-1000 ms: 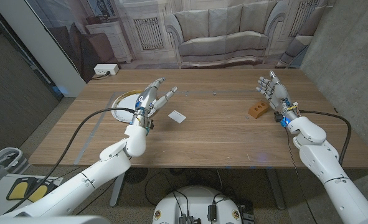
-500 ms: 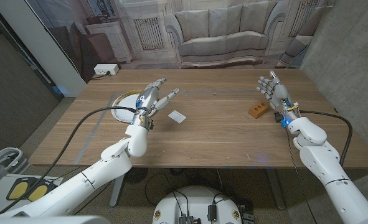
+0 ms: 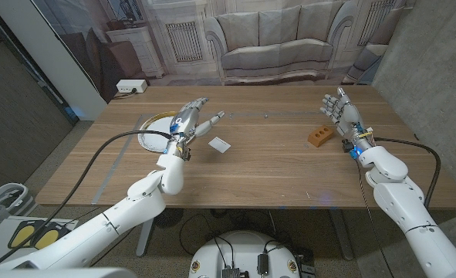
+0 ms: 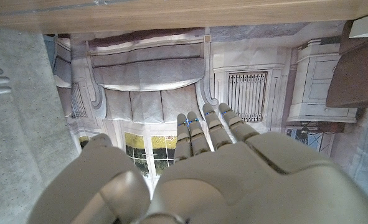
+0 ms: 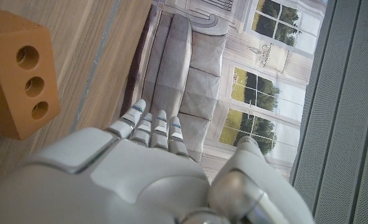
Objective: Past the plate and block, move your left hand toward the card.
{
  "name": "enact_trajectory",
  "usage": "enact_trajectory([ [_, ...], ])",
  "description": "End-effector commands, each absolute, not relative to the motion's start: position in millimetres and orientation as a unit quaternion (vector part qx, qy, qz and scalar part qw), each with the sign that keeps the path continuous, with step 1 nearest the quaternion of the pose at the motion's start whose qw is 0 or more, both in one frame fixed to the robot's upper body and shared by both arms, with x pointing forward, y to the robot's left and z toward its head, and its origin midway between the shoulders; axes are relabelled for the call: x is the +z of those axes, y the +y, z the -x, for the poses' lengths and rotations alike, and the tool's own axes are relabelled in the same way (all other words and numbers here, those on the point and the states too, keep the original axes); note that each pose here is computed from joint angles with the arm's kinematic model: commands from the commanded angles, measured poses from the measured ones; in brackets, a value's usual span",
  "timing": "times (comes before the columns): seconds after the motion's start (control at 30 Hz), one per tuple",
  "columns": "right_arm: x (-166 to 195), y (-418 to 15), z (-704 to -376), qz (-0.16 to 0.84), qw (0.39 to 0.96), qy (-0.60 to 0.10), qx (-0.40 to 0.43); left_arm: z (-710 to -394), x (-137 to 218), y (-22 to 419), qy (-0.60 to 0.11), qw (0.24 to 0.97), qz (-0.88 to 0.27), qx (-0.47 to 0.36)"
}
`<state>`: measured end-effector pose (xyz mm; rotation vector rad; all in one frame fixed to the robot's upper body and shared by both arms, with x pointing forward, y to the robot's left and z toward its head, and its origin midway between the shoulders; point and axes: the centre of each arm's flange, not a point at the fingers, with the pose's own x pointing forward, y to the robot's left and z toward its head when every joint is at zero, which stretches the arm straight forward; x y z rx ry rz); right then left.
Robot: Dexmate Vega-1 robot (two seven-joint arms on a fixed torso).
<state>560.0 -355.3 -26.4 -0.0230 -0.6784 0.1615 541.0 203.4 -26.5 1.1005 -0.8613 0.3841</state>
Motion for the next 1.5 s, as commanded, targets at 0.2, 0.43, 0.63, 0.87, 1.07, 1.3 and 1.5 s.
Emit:
enact_trajectory([
  [0.2,-28,-356,-559,0.01,0.94,-0.332,0.083,-538,-25,196,-0.373,0.717,-0.553,0.202],
  [0.43,-28,-356,-559,0.01,0.94,-0.332,0.083,-540,-24,192,-0.368,0.712,-0.564,0.2],
  [0.63,-28,-358,-559,0.007,0.94,-0.332,0.081,-541,-21,187,-0.36,0.708,-0.576,0.192],
  [0.87,-29,-360,-558,0.009,0.939,-0.333,0.082,-543,-19,183,-0.358,0.706,-0.582,0.186],
  [1.07,-30,-360,-558,0.005,0.939,-0.334,0.081,-546,-21,181,-0.349,0.704,-0.591,0.182],
  [1.3,-29,-360,-556,0.005,0.939,-0.335,0.079,-547,-20,180,-0.34,0.702,-0.6,0.179],
  [1.5,-28,-360,-554,0.012,0.939,-0.336,0.072,-548,-21,180,-0.33,0.703,-0.605,0.175],
])
